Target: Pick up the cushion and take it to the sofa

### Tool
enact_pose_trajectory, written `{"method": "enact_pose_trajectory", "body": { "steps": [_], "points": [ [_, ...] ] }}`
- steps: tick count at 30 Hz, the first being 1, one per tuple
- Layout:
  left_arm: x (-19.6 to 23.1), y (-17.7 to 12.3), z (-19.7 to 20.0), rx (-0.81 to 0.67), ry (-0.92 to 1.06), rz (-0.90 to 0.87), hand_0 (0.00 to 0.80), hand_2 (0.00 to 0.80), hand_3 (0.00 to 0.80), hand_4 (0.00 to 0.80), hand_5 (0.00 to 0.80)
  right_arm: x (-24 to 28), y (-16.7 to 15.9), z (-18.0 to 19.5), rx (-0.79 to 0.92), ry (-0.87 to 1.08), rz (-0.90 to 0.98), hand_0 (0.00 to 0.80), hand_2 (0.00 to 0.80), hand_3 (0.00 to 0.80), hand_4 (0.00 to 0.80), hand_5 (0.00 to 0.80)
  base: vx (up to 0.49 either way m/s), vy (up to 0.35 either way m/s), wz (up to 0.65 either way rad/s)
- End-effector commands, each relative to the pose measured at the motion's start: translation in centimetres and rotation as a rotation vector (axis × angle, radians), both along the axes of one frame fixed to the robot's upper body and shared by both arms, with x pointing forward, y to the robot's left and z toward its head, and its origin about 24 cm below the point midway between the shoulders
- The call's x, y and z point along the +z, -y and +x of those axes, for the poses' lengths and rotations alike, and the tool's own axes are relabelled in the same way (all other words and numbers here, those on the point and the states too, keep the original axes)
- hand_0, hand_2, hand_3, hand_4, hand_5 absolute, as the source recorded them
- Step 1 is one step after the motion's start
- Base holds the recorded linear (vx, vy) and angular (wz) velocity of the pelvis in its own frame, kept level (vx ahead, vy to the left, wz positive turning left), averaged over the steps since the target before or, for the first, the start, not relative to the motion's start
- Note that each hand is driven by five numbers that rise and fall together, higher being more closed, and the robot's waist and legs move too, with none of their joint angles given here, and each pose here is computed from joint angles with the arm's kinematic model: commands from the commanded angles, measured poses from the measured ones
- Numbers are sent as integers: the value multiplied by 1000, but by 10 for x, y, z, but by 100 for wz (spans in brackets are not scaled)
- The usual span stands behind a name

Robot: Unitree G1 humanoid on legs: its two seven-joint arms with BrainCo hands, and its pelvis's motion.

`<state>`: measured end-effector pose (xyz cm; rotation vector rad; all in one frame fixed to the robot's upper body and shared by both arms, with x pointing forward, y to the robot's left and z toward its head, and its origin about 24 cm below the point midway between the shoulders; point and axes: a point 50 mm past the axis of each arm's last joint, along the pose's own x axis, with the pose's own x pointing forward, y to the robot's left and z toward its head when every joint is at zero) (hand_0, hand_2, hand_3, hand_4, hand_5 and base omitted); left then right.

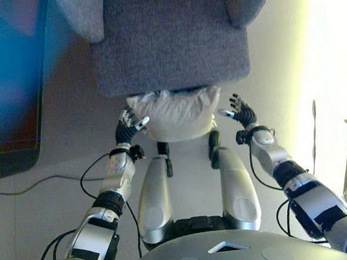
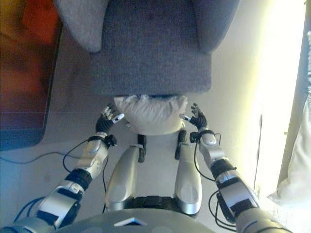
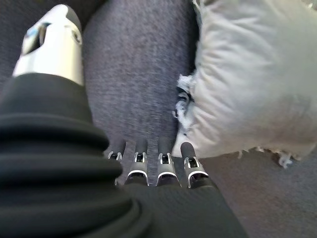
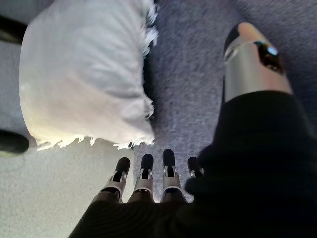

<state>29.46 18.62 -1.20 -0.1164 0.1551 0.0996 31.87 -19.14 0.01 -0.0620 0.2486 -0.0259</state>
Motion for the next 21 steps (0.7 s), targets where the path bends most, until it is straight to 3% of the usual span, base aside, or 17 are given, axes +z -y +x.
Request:
{"method": "enact_pose_trajectory", "body": {
  "steps": [1,12,21],
  "points": [
    [13,0,3,46,93,-69,0,0,0,0,0,15,1,4,22,61,-34,0,0,0,0,0,0,0,0],
    [36,-12,26,143,126,-47,0,0,0,0,0,49,12,30,11,105,-70,0,0,0,0,0,-14,9,4],
    [37,-25,32,275,64,-12,0,0,0,0,0,61,-2,36,164,121,-68,0,0,0,0,0,14,7,2]
  ]
}}
